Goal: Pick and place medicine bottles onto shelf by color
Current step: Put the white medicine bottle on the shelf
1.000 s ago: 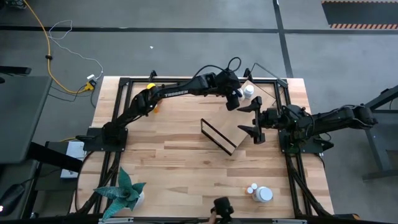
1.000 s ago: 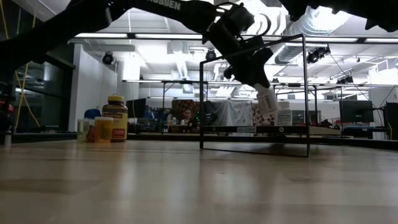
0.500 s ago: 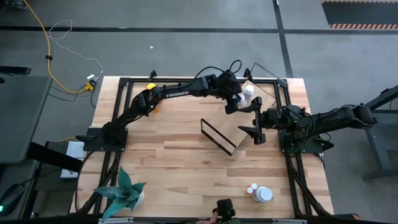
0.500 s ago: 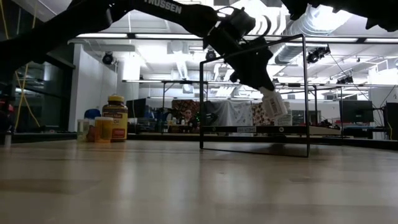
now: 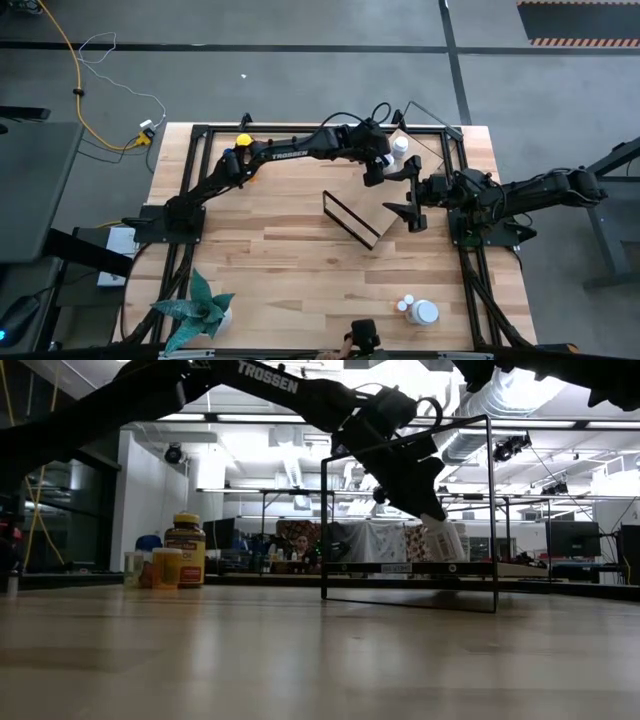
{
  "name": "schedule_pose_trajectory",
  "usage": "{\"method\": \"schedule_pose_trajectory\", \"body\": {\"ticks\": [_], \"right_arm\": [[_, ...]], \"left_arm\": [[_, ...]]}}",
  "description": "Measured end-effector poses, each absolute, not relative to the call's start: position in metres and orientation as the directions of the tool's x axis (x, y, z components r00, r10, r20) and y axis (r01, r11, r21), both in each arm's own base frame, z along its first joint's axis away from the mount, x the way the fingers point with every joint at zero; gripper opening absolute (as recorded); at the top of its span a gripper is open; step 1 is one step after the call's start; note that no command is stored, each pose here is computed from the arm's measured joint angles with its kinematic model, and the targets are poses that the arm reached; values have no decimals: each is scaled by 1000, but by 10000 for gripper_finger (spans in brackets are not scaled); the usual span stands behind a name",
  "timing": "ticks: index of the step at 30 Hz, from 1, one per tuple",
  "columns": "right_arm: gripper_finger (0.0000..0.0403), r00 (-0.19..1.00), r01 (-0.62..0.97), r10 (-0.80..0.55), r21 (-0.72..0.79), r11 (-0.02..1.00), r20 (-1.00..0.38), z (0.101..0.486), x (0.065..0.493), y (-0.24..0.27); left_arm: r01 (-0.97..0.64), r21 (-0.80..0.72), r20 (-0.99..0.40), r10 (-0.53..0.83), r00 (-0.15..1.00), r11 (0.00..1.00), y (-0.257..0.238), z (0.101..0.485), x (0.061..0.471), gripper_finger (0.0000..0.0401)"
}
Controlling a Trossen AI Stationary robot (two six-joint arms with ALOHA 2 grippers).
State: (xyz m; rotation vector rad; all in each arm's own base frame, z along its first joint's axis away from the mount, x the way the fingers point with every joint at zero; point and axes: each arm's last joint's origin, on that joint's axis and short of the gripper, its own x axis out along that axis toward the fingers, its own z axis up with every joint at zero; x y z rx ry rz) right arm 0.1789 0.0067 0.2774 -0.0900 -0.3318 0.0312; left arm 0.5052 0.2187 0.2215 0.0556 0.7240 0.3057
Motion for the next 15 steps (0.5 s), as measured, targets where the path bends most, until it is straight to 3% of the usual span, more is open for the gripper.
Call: {"method": "schedule_pose_trajectory", "body": {"ticks": [10,15], "right_arm": [[312,945,-16,45,-93,996,323,277,179,7],[312,945,-16,45,-93,996,323,277,179,7]], "left_arm": [[-256,164,-628,301,717,953,220,223,506,198],[-260,168,-608,307,732,951,221,225,507,218]]}}
